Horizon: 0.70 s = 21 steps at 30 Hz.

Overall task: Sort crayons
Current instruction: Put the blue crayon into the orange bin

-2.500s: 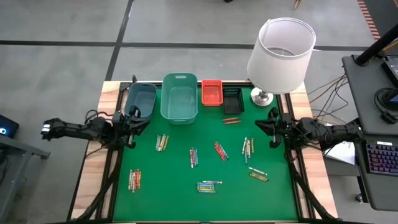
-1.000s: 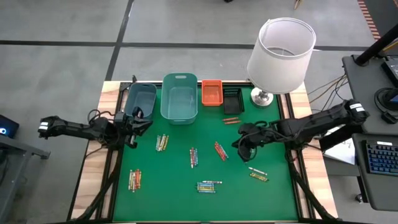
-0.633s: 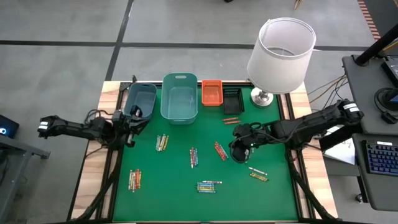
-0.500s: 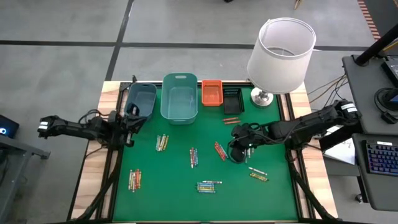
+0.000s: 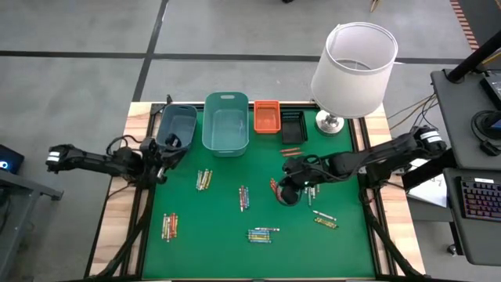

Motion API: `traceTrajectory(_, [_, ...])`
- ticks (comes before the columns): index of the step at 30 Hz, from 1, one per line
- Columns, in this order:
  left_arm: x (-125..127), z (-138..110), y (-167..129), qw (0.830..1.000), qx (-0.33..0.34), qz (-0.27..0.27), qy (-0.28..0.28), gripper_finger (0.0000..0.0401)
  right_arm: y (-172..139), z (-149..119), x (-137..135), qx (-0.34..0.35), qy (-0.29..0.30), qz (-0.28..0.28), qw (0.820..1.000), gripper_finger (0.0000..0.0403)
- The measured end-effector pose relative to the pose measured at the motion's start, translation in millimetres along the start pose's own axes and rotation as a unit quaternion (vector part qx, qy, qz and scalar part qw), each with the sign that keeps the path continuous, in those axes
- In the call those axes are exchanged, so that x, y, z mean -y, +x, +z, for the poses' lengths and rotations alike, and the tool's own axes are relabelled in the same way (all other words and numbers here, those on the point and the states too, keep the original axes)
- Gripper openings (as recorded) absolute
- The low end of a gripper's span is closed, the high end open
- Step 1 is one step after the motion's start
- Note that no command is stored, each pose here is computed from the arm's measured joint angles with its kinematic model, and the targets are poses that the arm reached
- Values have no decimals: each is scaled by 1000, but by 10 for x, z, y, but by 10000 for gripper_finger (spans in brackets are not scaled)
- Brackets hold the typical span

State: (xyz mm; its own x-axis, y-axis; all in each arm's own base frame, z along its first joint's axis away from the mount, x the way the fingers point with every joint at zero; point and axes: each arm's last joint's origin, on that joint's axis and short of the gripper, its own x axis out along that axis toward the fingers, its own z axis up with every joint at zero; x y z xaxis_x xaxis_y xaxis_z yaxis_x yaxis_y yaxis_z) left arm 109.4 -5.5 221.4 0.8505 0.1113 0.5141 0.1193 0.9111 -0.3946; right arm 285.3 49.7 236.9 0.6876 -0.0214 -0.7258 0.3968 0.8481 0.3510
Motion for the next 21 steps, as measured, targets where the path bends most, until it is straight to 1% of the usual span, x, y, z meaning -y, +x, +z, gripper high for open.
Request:
traceTrajectory(8, [-13, -46, 17, 1000, -16, 6, -16, 0, 151, 192, -185, 8, -3, 0, 1000, 29])
traceTrajectory(15, [-15, -54, 22, 1000, -18, 7, -23, 0, 386, 333, -348, 2, -89, -4, 996, 29])
traceTrajectory(19, [-15, -52, 22, 999, -16, 7, -33, 0, 503, 346, -383, -32, -99, -27, 994, 29])
traceTrajectory(21, [-12, -46, 22, 999, -13, 6, -35, 0, 537, 345, -366, -65, -95, -52, 992, 29])
